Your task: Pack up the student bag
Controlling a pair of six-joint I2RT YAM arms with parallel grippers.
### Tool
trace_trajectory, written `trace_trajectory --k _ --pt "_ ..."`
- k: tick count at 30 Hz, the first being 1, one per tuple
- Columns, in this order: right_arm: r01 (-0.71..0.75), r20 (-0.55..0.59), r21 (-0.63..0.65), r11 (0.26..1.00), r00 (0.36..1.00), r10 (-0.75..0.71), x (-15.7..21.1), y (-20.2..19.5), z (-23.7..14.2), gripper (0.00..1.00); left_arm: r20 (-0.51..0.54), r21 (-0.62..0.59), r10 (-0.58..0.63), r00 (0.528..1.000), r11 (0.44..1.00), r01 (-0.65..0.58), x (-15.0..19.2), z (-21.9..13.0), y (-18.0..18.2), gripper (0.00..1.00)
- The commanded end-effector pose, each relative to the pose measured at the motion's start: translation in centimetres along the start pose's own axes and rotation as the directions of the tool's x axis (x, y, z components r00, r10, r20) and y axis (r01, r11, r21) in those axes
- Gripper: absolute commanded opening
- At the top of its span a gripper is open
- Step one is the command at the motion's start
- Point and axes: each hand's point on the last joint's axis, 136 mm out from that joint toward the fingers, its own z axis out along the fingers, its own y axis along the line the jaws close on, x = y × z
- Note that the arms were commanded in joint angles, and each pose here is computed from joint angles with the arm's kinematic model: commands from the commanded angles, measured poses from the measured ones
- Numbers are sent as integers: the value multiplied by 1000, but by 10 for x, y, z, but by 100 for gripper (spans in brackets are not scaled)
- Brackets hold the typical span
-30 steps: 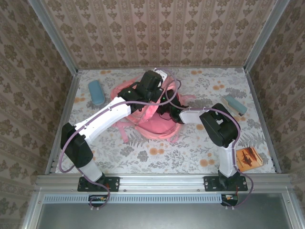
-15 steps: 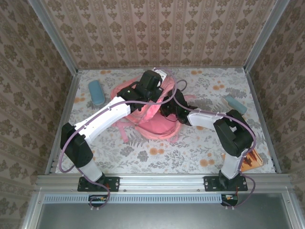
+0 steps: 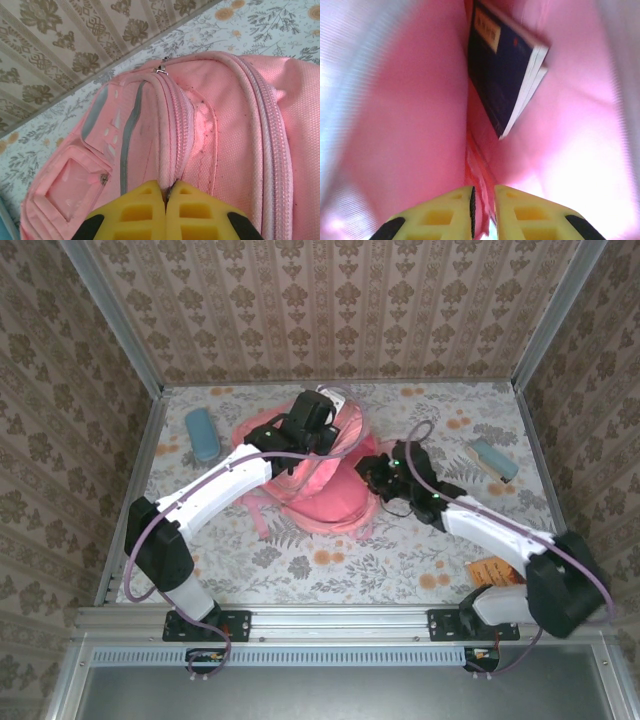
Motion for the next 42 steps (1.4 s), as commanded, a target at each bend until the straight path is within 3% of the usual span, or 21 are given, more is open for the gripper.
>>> trace_trajectory --k 1,4,7,14,18,25,30,34,42 --pt "121 134 217 969 979 -152 -30 -43 -36 21 45 -24 -97 994 995 98 -7 -2 21 2" --pt "229 163 357 905 939 -302 -57 -53 -67 31 -13 17 -101 995 995 101 13 9 14 5" --pt "265 158 492 829 910 -384 -82 -73 -92 51 -74 102 -121 990 986 128 31 15 -1 14" --pt "228 96 695 683 911 -401 -106 -135 -130 84 -153 139 -283 947 942 304 53 12 0 68" --pt "143 107 797 586 923 -371 -115 -172 -154 95 -132 146 -355 926 917 372 55 9 12 82" --pt "-136 224 874 467 965 -139 -114 -244 -196 99 -125 138 -364 923 915 380 55 13 20 92" --pt "-287 297 864 415 954 41 -100 -283 -212 99 -131 144 -359 924 915 376 58 16 18 96" --pt "-352 339 860 369 935 102 -91 -301 -223 99 -133 144 -358 924 915 376 58 16 18 97" --pt "-402 341 835 375 914 221 -79 -320 -215 99 -144 151 -362 921 912 382 57 19 15 98"
